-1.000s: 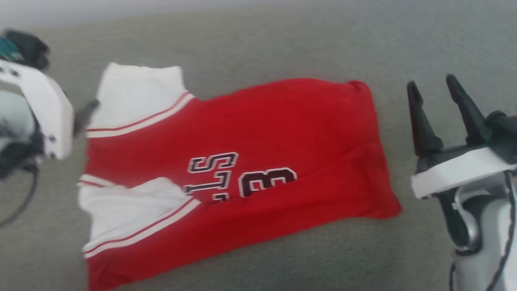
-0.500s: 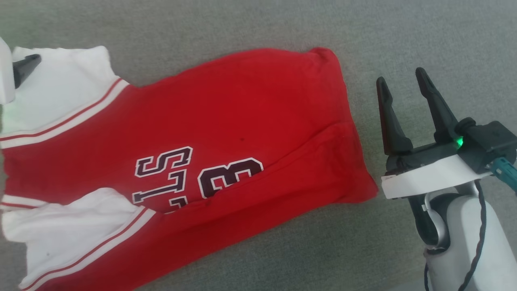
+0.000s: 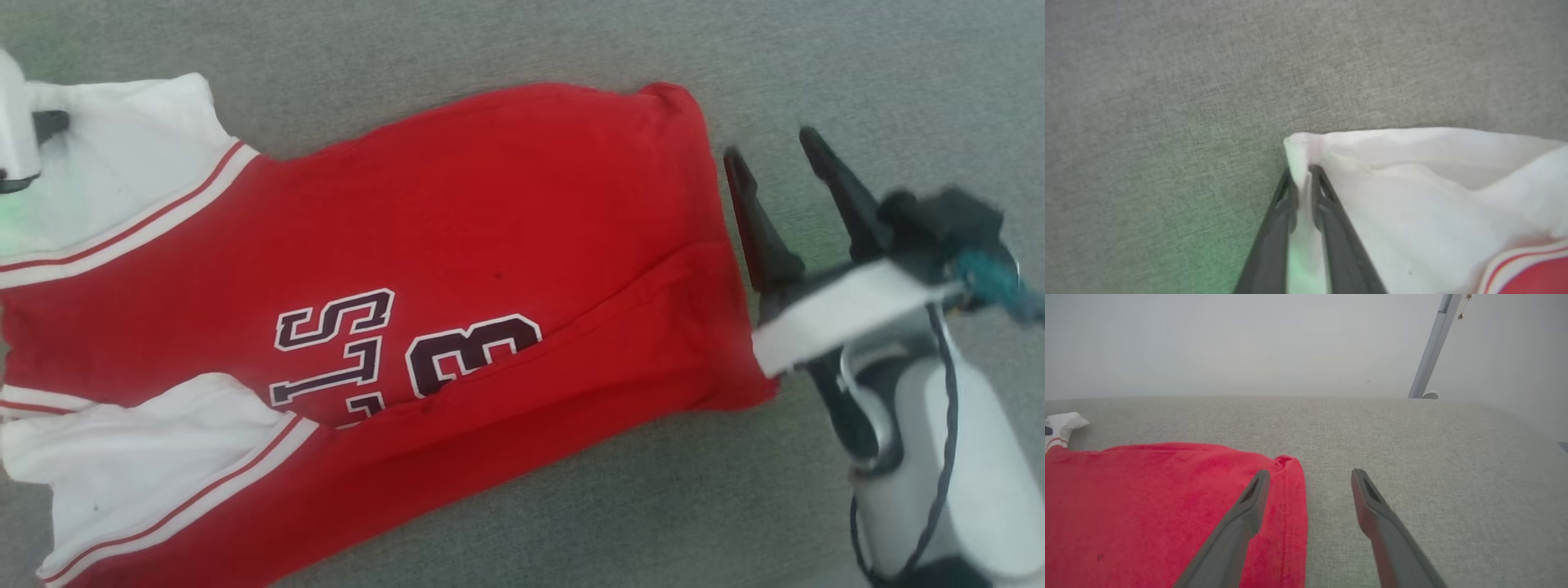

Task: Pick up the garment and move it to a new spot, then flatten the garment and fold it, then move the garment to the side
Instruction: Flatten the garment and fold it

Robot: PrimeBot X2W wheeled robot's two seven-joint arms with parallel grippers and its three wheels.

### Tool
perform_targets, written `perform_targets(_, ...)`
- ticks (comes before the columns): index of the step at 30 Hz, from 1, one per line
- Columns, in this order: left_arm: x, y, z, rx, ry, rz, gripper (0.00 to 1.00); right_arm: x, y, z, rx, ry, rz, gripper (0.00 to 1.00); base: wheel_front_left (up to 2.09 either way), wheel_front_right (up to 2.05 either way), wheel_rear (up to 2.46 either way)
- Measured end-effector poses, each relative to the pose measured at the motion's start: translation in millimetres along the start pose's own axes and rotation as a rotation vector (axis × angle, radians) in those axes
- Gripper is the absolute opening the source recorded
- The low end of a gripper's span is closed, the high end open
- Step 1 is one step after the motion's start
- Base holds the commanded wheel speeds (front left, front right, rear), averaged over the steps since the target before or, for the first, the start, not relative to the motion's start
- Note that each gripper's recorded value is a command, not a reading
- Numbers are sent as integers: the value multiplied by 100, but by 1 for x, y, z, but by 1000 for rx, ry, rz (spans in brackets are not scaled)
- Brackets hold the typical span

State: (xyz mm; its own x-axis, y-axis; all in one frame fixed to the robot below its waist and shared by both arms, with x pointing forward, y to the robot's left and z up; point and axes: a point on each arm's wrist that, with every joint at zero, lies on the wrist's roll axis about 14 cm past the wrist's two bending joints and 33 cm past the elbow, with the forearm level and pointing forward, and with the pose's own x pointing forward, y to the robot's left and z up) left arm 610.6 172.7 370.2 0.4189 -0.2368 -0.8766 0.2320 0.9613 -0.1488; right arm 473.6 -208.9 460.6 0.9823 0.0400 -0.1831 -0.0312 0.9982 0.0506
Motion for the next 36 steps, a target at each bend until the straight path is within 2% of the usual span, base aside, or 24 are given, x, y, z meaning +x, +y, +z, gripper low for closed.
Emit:
perform_targets(5,1,-6,0,4,-1,-16,0,31,11,4,1,69,61,100,0,0,0)
perform_targets(12,-1,-5,1,12,-21,-19,0,66,22,-35,-34,342,134,100,0,0,0)
perform_targets(20,0,-1,0,10,-42,-22,0,77,34,-74,-27,637,192,100,0,0,0)
perform_targets(27,0,1,-1,11,-61,-25,0,75,41,-81,-51,819,236,98,0,0,0)
perform_targets(28,0,1,-1,12,-62,-24,0,74,41,-81,-61,835,239,95,0,0,0)
perform_targets(29,0,0,0,13,-67,-27,0,73,40,-81,-69,851,242,87,0,0,0)
perform_targets(31,-1,0,0,13,-73,-28,0,70,39,-82,-82,884,245,44,0,0,0)
perform_targets(32,-2,-1,0,12,-76,-28,0,67,39,-82,-94,903,248,5,0,0,0)
perform_targets(33,-2,0,0,13,-78,-28,0,64,40,-83,-118,924,256,0,0,0,0)
perform_targets(36,-3,0,1,17,-87,-27,0,59,33,-84,-121,936,246,0,0,0,0)
